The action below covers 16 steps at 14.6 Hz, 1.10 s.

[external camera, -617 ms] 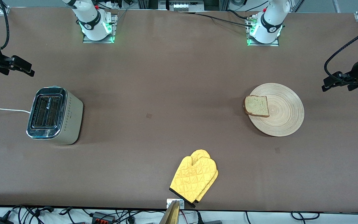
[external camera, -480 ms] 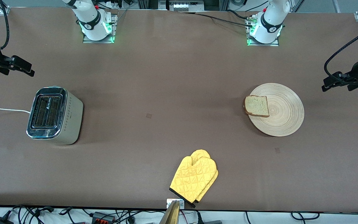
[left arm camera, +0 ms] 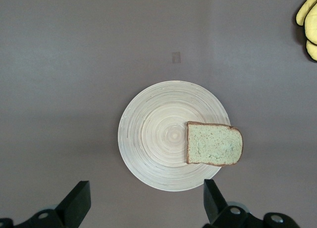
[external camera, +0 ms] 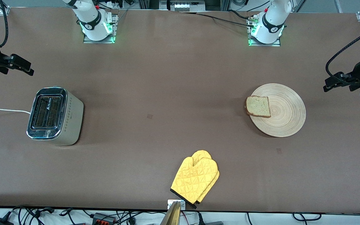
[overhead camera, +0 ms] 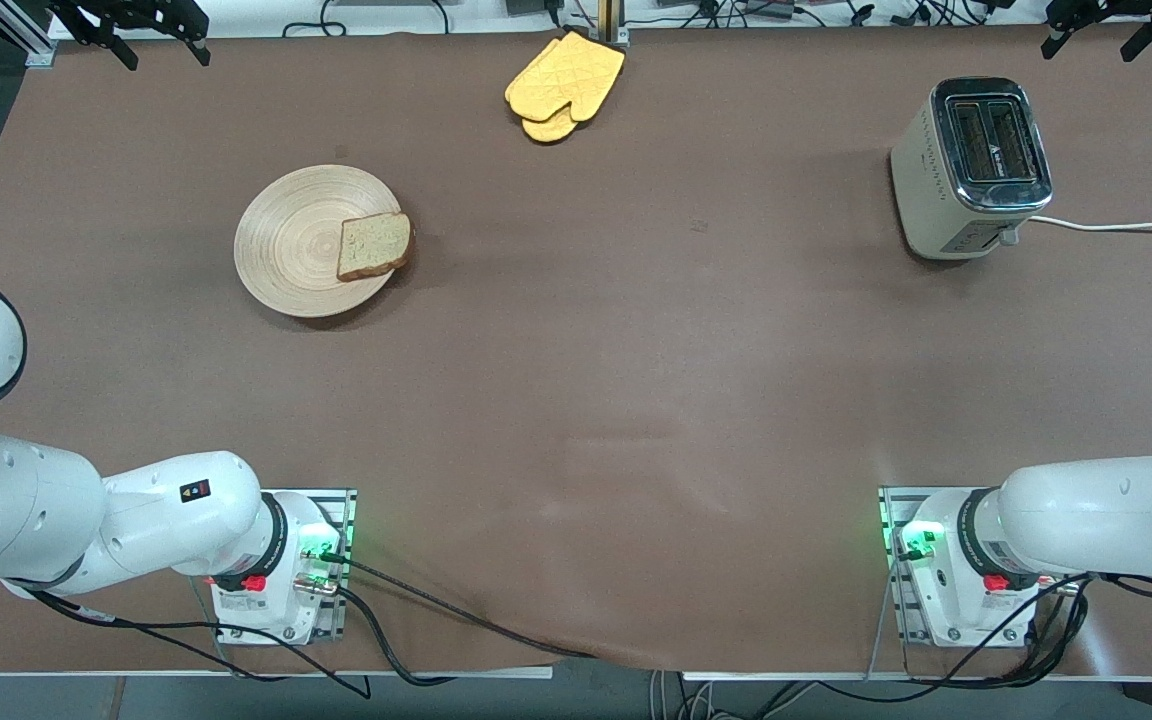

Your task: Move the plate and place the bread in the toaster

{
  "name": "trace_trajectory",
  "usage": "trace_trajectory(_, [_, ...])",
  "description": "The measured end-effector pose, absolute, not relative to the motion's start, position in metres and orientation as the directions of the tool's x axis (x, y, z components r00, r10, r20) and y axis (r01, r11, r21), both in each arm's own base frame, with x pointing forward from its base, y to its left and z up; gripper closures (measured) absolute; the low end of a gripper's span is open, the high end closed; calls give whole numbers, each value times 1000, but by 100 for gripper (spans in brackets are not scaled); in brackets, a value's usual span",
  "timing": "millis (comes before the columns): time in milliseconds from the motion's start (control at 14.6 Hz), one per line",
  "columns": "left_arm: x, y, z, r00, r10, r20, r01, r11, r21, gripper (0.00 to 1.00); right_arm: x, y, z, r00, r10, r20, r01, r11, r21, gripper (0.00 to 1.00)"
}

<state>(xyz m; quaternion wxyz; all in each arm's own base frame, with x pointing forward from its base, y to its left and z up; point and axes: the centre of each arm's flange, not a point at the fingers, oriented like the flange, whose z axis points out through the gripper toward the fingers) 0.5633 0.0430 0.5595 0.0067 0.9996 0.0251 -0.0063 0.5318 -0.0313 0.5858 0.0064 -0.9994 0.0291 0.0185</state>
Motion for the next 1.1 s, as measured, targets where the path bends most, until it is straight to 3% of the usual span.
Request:
trace_trajectory(822, [578,80,509,989,102,-104,106,-994,38,0,549,-30,574,998,-55,-20,-55,-998,-11,0])
trace_trajectory(1097, [581,75,520,992,92,-88,96,-995,39,0,549,-29,575,998,-53,-17,-53,-999,-11,0])
